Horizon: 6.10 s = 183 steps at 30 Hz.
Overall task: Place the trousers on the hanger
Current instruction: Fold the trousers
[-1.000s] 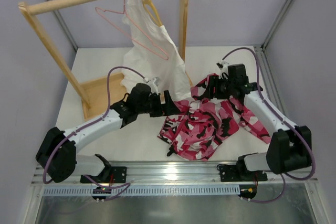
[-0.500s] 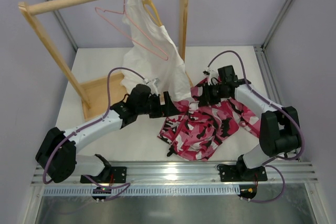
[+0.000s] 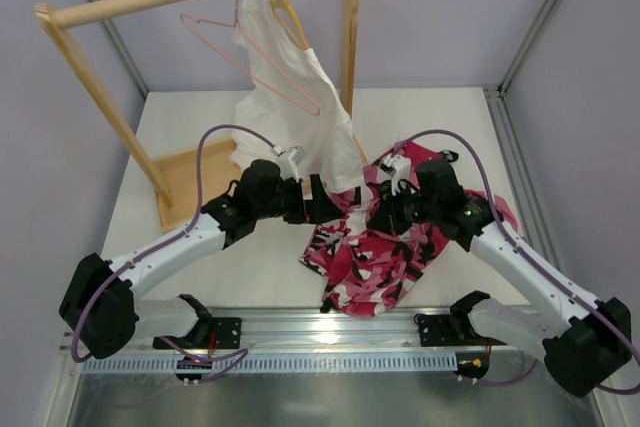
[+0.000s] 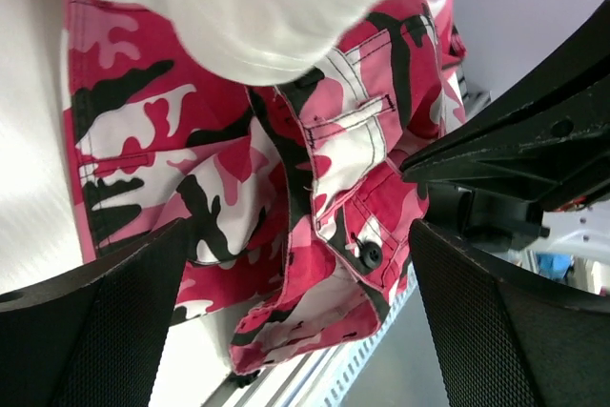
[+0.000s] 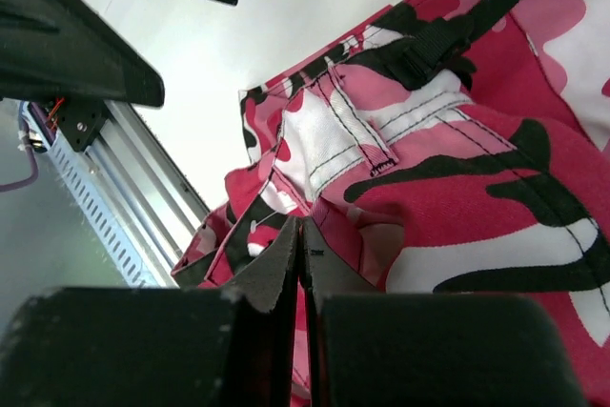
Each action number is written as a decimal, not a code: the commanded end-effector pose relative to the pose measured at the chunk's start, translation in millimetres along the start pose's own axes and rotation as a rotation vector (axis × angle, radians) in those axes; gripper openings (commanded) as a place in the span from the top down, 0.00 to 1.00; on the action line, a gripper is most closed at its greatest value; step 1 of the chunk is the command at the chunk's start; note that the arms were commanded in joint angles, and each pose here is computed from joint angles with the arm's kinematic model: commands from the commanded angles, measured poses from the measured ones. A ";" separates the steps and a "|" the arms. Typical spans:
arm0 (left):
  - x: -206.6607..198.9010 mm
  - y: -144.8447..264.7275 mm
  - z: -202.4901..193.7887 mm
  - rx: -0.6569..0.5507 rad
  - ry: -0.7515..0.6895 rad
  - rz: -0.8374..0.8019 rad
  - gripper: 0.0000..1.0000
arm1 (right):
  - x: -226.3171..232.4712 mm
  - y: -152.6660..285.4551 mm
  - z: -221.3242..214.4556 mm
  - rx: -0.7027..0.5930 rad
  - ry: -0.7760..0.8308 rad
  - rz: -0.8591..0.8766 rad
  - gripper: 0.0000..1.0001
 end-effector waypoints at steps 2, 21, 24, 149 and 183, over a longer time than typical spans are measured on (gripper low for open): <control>-13.9 3.4 -1.7 0.008 -0.136 -0.137 0.03 | 19.3 12.2 -9.6 -0.085 -0.013 0.096 0.96; -28.7 -36.1 -0.3 0.025 -0.151 -0.348 0.03 | 50.4 25.2 -18.6 -0.146 -0.029 0.229 0.96; -33.3 -39.5 0.1 0.027 -0.134 -0.390 0.02 | 47.8 23.9 -25.9 -0.136 -0.040 0.222 0.96; 48.2 144.5 37.5 -0.181 -0.080 0.738 1.00 | -205.3 89.8 207.2 -0.526 -0.496 -0.937 0.96; 60.9 145.0 24.4 -0.139 -0.103 0.773 1.00 | -283.9 45.5 49.0 -0.015 -0.545 -1.201 0.37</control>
Point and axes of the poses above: each gripper's point midway between its finger pads, its own y axis back along the fingers, its own x axis along the line the jaws close on, z = x × y, the point moved 3 cm from there along y, back along the fingers, and after that the axes turned 6 degrees about -y, right-handed, at the moved point
